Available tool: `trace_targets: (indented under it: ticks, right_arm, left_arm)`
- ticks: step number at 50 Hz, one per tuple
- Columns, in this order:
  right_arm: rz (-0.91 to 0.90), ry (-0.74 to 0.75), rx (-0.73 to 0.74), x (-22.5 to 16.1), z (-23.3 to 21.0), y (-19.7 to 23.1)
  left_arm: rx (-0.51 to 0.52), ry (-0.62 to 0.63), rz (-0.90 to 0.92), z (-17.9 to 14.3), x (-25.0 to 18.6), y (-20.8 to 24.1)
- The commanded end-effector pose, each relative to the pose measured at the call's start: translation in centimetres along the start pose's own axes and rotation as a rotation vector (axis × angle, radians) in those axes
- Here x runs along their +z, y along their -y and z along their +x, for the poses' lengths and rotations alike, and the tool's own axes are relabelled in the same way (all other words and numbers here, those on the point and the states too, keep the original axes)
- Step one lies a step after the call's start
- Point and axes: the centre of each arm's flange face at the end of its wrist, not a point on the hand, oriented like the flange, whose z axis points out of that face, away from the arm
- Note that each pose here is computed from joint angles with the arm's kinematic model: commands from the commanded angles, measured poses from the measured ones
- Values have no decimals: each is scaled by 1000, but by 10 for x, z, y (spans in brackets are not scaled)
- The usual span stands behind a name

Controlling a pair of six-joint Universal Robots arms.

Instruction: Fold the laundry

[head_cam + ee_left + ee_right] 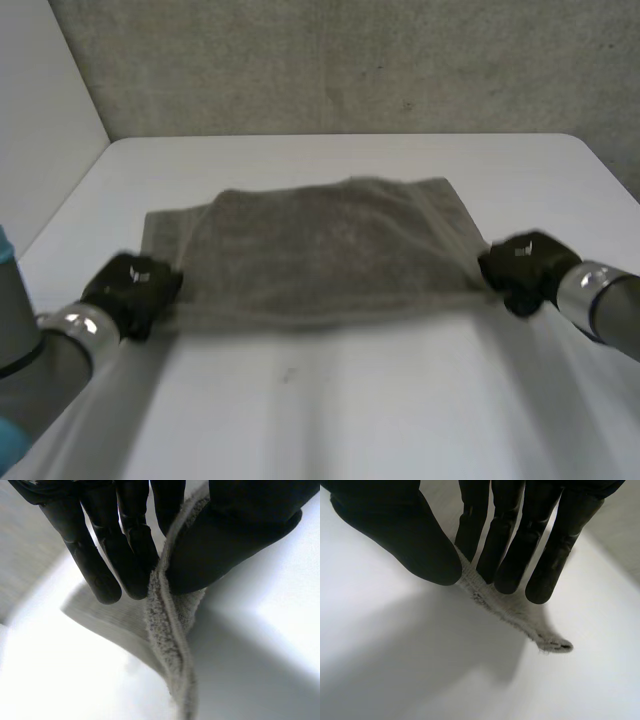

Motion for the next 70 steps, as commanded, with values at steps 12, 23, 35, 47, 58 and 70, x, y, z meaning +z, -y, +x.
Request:
trace_targets:
  ticks: [12, 23, 35, 47, 58, 70]
  right_arm:
    - [-132, 40, -302, -18, -12, 11]
    - [111, -199, -330, 70, -11, 39]
    - [261, -306, -363, 117, -19, 38]
    - [306, -353, -235, 87, -1, 60]
    - [86, -156, 69, 28, 11, 23]
    - [-59, -84, 197, 17, 14, -39]
  left_arm:
    - [206, 104, 67, -20, 4, 12]
    - [255, 184, 261, -16, 91, 31]
    - [254, 206, 247, -11, 133, 18]
    - [212, 333, 150, -25, 120, 15]
    - [105, 325, 195, -24, 70, 26]
    - [-86, 305, 250, -27, 59, 33]
